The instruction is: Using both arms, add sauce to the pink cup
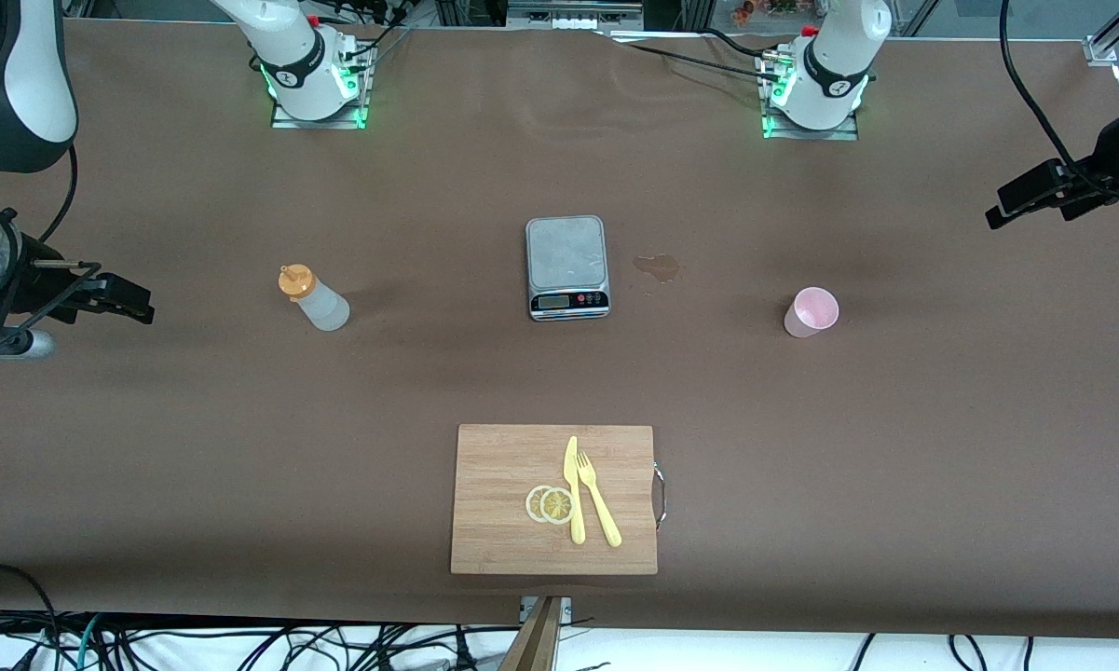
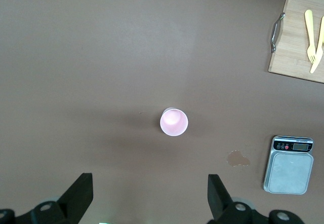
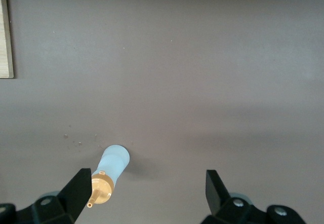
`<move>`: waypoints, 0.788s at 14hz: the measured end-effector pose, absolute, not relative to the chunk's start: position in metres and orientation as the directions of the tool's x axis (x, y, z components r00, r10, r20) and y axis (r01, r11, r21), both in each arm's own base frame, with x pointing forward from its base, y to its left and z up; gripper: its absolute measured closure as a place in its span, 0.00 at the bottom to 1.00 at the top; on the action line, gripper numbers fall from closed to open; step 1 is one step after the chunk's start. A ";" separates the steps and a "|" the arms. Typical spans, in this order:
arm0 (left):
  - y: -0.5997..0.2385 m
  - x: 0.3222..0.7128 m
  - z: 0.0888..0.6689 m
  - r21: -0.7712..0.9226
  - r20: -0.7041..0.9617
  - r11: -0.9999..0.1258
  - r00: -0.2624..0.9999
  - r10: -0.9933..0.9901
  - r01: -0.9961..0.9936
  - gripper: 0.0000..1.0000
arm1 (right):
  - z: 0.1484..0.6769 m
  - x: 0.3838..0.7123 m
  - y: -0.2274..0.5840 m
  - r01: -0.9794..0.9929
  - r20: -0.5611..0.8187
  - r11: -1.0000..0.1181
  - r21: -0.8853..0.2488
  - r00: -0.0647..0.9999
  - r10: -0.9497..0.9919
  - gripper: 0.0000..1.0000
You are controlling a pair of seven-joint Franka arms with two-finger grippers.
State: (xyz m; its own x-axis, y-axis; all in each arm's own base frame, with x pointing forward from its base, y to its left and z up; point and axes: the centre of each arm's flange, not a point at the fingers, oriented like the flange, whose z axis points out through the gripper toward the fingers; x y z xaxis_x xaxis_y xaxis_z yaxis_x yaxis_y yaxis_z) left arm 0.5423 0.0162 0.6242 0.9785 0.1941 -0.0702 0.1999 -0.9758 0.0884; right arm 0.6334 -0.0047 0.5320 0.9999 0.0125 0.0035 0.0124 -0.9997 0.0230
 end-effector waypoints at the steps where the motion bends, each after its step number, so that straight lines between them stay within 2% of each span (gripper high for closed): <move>1: 0.016 0.543 0.624 0.088 -0.071 -0.976 0.978 0.194 0.200 0.00 | 0.532 0.634 -0.004 0.014 0.005 -1.000 0.023 1.000 0.014 0.00; 11: 0.019 0.542 0.643 0.093 -0.042 -0.975 0.979 0.197 0.201 0.00 | 0.532 0.634 -0.003 0.016 0.005 -1.000 0.023 1.000 0.016 0.00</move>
State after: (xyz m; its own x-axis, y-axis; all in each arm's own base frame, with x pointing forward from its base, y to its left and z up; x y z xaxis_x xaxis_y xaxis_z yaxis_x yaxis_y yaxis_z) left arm 0.5416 0.0187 0.6428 0.9794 0.1975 -0.0418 0.2006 -0.9753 0.0927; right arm 0.6336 -0.0026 0.5320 0.9999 0.0159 0.0046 0.0158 -0.9996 0.0226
